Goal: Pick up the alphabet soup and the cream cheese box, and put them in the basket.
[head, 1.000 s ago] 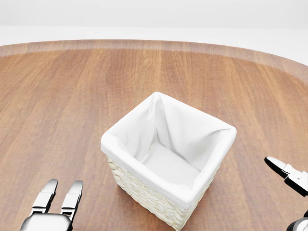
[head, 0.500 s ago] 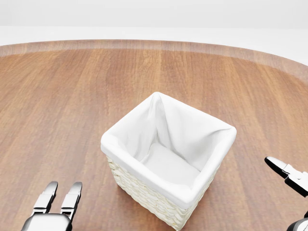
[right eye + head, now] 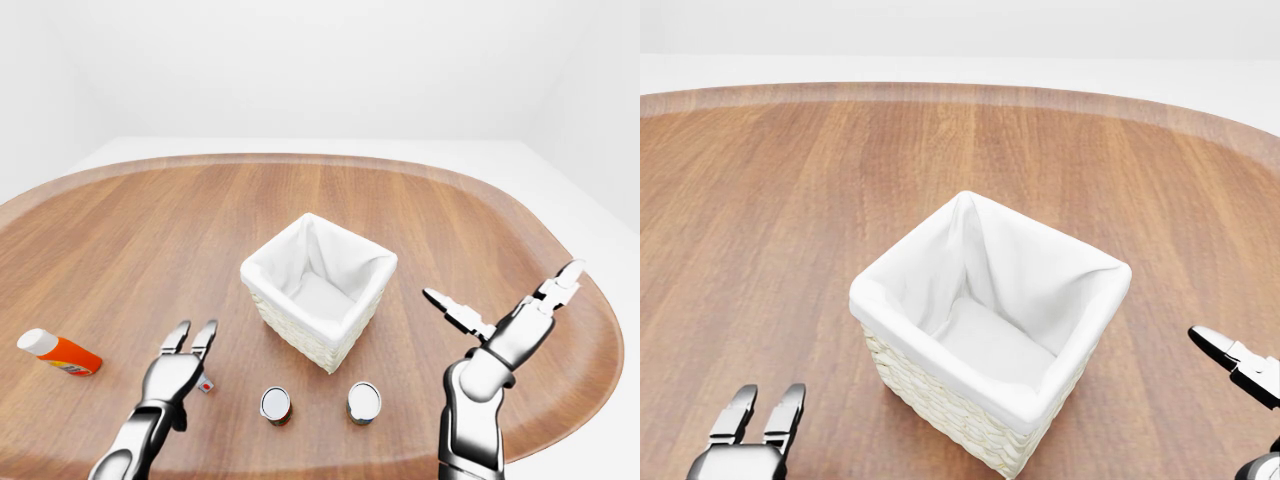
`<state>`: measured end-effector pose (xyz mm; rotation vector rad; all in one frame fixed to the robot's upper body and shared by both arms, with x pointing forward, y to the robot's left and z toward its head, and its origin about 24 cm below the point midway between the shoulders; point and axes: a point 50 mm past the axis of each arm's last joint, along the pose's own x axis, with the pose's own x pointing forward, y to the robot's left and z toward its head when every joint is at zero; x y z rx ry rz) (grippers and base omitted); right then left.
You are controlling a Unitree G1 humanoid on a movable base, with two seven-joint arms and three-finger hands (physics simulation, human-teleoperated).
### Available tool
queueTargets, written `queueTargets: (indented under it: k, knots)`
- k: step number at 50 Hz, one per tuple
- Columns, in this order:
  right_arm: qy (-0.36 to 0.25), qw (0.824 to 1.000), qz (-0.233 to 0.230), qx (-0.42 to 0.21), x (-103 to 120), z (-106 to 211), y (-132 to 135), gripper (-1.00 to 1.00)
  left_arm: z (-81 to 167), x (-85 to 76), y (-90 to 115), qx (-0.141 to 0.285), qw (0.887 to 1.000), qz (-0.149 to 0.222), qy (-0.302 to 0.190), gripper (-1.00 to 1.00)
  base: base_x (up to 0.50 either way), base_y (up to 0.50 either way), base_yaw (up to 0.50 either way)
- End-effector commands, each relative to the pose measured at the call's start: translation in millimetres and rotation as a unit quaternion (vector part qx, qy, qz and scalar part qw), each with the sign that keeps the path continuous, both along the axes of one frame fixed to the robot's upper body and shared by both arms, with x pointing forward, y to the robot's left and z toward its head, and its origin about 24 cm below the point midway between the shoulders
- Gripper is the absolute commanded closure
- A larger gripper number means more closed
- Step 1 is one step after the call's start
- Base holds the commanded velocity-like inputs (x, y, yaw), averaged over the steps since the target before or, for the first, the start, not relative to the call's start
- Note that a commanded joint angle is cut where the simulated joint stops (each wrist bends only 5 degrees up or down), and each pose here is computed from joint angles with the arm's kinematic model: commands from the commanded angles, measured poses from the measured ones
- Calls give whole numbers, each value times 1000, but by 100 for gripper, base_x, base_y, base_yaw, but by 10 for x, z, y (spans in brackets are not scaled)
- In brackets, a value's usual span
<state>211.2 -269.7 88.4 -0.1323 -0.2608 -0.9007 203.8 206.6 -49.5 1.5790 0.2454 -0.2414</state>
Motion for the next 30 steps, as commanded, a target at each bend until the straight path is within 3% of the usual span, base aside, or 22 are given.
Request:
queueTargets:
  k: [1,30]
  knots:
    - [0,1000,0,0,2,0,0,-100,-119,22,77,-3,1000,12,12,-100,0,0,0]
    - [1,1000,0,-1,-2,-2,2,-100,-300,70,187,-3,999,28,26,-100,0,0,0]
